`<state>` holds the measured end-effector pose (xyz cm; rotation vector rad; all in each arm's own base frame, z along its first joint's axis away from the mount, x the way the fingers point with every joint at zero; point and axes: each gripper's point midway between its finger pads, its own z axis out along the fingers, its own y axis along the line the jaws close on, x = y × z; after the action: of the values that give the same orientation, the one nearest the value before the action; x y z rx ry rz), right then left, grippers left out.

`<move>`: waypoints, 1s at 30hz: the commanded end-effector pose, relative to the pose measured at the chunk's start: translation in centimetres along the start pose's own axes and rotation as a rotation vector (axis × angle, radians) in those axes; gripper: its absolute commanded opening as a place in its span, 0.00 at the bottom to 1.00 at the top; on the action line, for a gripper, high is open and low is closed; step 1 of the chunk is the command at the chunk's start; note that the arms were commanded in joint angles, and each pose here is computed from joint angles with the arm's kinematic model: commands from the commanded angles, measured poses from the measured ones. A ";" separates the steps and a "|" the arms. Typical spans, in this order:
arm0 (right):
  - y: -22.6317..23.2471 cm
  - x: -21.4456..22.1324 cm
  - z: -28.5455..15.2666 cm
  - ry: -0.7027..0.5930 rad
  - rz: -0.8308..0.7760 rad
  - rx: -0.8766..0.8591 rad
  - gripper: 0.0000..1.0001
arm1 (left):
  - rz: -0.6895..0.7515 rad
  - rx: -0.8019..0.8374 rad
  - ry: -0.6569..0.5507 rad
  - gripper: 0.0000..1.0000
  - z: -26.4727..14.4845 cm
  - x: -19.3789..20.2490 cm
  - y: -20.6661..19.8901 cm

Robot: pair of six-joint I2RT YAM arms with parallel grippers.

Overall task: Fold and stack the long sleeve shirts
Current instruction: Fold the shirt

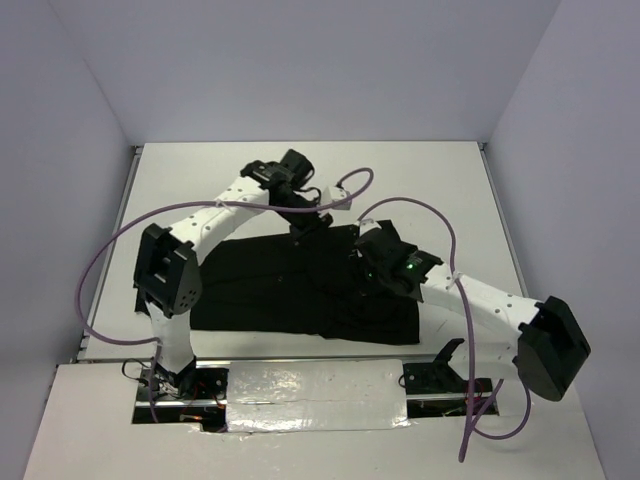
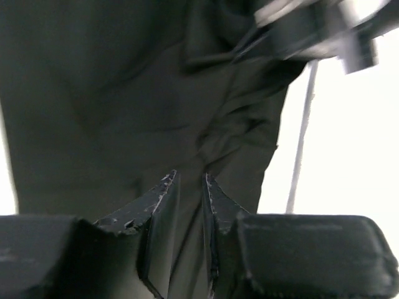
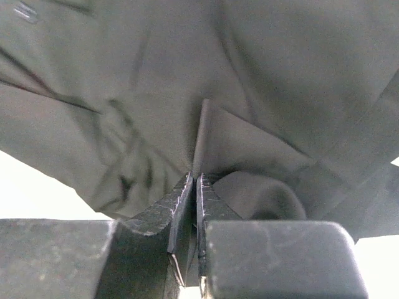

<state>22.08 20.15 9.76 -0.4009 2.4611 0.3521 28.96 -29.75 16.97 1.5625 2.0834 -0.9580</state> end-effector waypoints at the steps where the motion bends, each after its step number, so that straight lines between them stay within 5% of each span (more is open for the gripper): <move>1: 0.2 0.5 1.3 -0.029 0.077 -0.013 0.14 | -0.053 0.110 -0.002 0.35 2.6 -0.1 -2.0; 12: 0.8 1.4 2.6 -0.083 0.138 -0.074 0.18 | -0.205 0.192 -0.036 0.39 7.9 -0.5 -1.7; 18: 0.7 1.2 2.1 -0.240 0.229 -0.122 0.00 | -0.318 0.275 -0.066 0.45 10.1 -1.1 -2.0; 22: 0.5 0.5 1.4 -0.325 0.234 -0.138 0.00 | -0.402 0.310 -0.086 0.50 11.4 -1.5 -2.0; 30: 0.7 1.5 2.1 -0.285 0.203 -0.143 0.00 | -0.475 0.327 -0.061 0.57 13.8 -1.8 -1.9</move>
<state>21.26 20.57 6.68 -0.1488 2.2500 0.6072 26.38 -39.33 7.88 1.1803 2.4280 -1.4752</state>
